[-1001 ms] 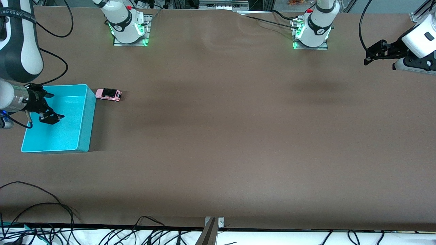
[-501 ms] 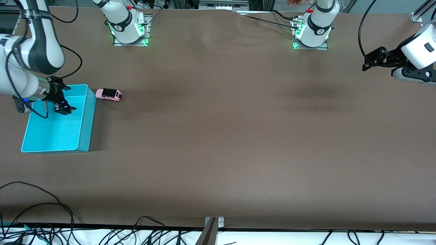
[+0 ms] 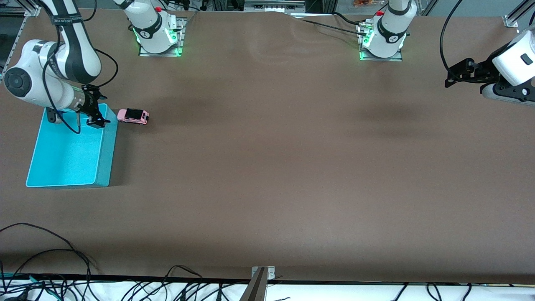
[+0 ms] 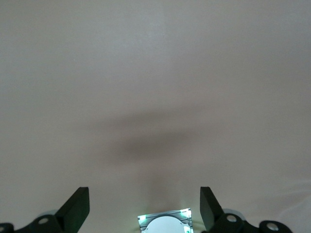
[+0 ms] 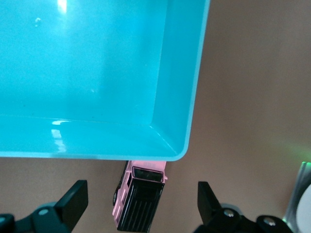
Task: Wind and store pink jeep toy
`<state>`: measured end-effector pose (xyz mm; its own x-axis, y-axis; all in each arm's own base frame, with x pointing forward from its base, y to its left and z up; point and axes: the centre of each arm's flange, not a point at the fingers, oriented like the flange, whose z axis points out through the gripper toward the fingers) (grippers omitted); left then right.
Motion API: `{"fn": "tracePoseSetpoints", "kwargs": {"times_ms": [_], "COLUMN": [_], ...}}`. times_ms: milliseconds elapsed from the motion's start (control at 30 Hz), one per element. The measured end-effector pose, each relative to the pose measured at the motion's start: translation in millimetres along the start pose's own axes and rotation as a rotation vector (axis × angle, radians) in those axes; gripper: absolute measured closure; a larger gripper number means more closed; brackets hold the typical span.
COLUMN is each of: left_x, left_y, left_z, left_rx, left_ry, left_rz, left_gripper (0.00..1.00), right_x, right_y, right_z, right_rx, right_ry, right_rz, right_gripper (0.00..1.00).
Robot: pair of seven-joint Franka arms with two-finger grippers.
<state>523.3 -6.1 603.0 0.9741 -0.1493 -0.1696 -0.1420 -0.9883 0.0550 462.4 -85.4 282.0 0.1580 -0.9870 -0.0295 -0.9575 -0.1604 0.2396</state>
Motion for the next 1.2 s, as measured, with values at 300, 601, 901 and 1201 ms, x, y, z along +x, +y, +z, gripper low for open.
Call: {"fn": "tracePoseSetpoints", "kwargs": {"times_ms": [300,601,901,1201], "left_x": [2.3,3.2,4.2,4.5], "left_y": [-5.4,-31.5,-36.0,-36.2], "left_z": [1.9,-11.7,-18.2,-17.7], "left_rx": [0.014,0.01,0.011,0.011], "left_ry": [-0.006,0.025,0.039,0.038], "left_rz": [-0.008,-0.054,-0.062,-0.062], "left_gripper": [0.0,0.0,0.0,0.0], "right_x": [-19.2,-31.8,-34.9,-55.0], "right_y": [11.3,18.4,18.8,9.0], "right_z": [32.8,56.5,79.8,93.3], "right_rx": [0.073,0.118,0.114,0.133], "right_ry": [0.015,0.017,0.01,-0.028], "right_rz": [0.127,0.183,0.2,0.214], "right_gripper": [0.0,0.0,0.0,0.01]}}
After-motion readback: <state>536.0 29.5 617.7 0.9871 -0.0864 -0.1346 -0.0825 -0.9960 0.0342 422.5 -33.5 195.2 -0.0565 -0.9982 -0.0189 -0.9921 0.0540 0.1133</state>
